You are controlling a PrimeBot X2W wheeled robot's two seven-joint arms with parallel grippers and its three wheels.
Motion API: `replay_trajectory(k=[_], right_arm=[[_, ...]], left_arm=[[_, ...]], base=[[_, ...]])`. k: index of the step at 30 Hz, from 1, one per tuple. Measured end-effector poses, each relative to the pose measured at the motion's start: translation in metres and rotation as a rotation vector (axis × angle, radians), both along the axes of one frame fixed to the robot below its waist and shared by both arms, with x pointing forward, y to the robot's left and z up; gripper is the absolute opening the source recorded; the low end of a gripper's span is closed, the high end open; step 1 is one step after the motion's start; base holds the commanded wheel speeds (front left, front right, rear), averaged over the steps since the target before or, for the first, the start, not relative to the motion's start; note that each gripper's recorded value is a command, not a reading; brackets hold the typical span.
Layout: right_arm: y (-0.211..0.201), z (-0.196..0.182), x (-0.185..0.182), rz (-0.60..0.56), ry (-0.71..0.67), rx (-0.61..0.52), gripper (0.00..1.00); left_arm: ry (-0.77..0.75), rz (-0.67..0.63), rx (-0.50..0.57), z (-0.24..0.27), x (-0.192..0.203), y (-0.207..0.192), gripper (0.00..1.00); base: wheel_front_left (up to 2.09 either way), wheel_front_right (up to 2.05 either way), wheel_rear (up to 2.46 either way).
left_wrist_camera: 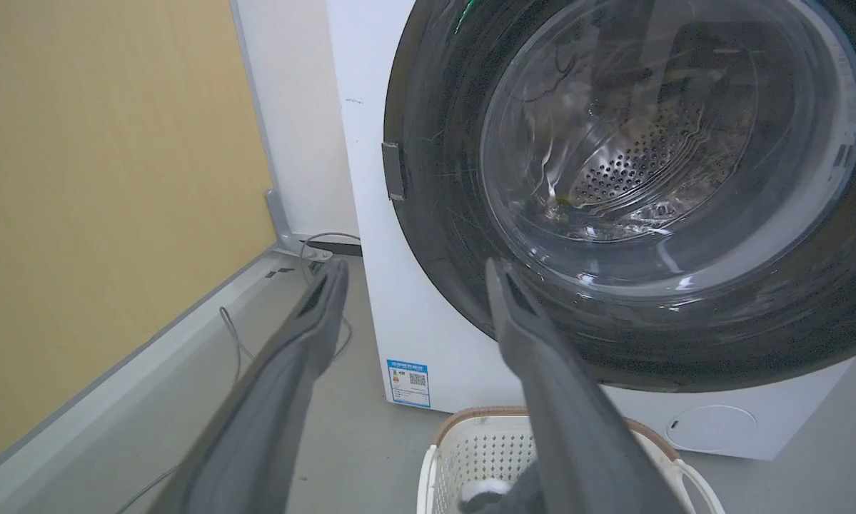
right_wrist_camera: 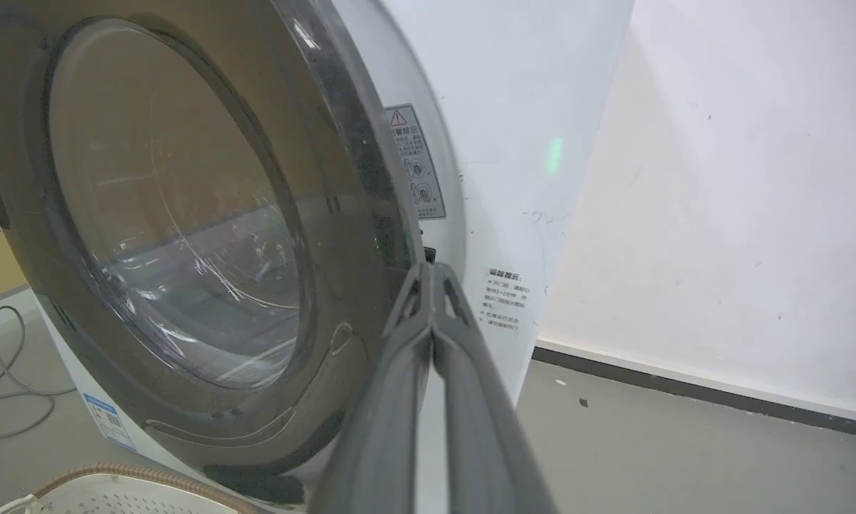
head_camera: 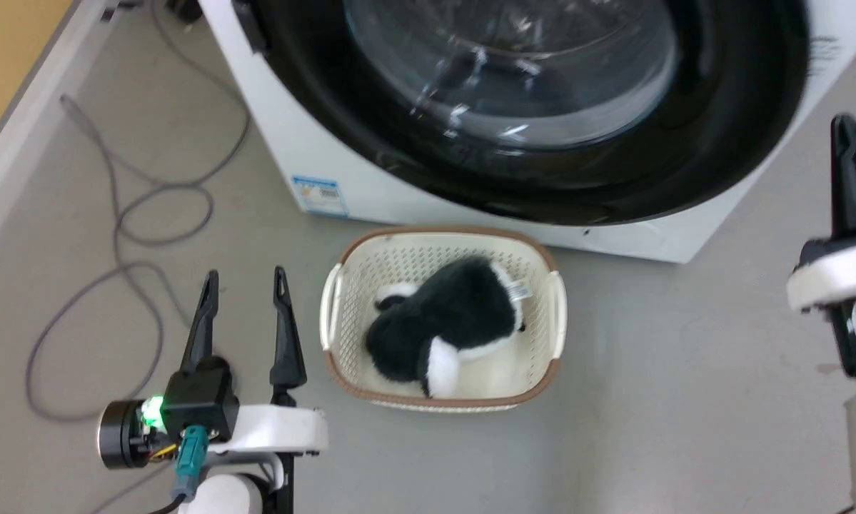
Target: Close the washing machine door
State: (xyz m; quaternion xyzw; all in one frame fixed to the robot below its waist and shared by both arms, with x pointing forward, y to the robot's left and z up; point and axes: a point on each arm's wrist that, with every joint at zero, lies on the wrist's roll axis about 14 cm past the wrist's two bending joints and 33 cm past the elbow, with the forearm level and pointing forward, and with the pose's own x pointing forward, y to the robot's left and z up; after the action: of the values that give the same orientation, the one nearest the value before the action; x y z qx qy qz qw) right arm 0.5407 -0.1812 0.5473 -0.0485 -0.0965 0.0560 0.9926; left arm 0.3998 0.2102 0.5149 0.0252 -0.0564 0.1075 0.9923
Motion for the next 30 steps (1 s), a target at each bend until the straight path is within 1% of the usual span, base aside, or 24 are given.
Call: replay_trajectory(k=[5,8,11,14,18,19,20,21,24,30], right_arm=[[-0.011,0.019,-0.039,-0.028,-0.056,0.009,0.0],[-0.02,0.024,-0.064,-0.06,-0.07,0.054,0.0],[-0.025,0.019,-0.088,-0.083,-0.059,0.098,0.0],[-0.02,0.008,-0.113,-0.075,-0.026,0.106,0.0],[-0.019,0.002,-0.138,-0.082,-0.011,0.119,0.0],[-0.021,0.001,-0.144,-0.091,-0.009,0.124,0.25],[-0.024,0.0,-0.15,-0.099,-0.006,0.128,0.76],[-0.027,-0.001,-0.155,-0.107,-0.006,0.137,1.0],[-0.026,-0.005,-0.169,-0.106,0.002,0.178,1.0],[-0.024,-0.005,-0.184,-0.101,0.002,0.179,1.0]], left_arm=[[-0.011,-0.044,-0.003,0.004,-0.005,-0.012,1.0],[-0.026,-0.075,-0.004,0.009,-0.006,-0.021,1.0],[-0.036,-0.101,0.0,0.013,-0.008,-0.029,1.0],[-0.043,-0.133,0.006,0.016,-0.011,-0.038,1.0],[-0.046,-0.173,0.017,0.017,-0.015,-0.05,1.0],[-0.047,-0.18,0.017,0.018,-0.016,-0.052,1.0],[-0.047,-0.185,0.018,0.018,-0.017,-0.054,1.0],[-0.046,-0.19,0.021,0.018,-0.019,-0.055,1.0],[-0.041,-0.197,0.024,0.016,-0.023,-0.059,1.0],[-0.026,-0.194,0.03,0.011,-0.029,-0.058,1.0]], base=[[0.0,0.0,0.0],[0.0,0.0,0.0],[0.0,0.0,0.0],[0.0,0.0,0.0],[0.0,0.0,0.0],[0.0,0.0,0.0],[0.0,0.0,0.0],[0.0,0.0,0.0],[0.0,0.0,0.0],[0.0,0.0,0.0]])
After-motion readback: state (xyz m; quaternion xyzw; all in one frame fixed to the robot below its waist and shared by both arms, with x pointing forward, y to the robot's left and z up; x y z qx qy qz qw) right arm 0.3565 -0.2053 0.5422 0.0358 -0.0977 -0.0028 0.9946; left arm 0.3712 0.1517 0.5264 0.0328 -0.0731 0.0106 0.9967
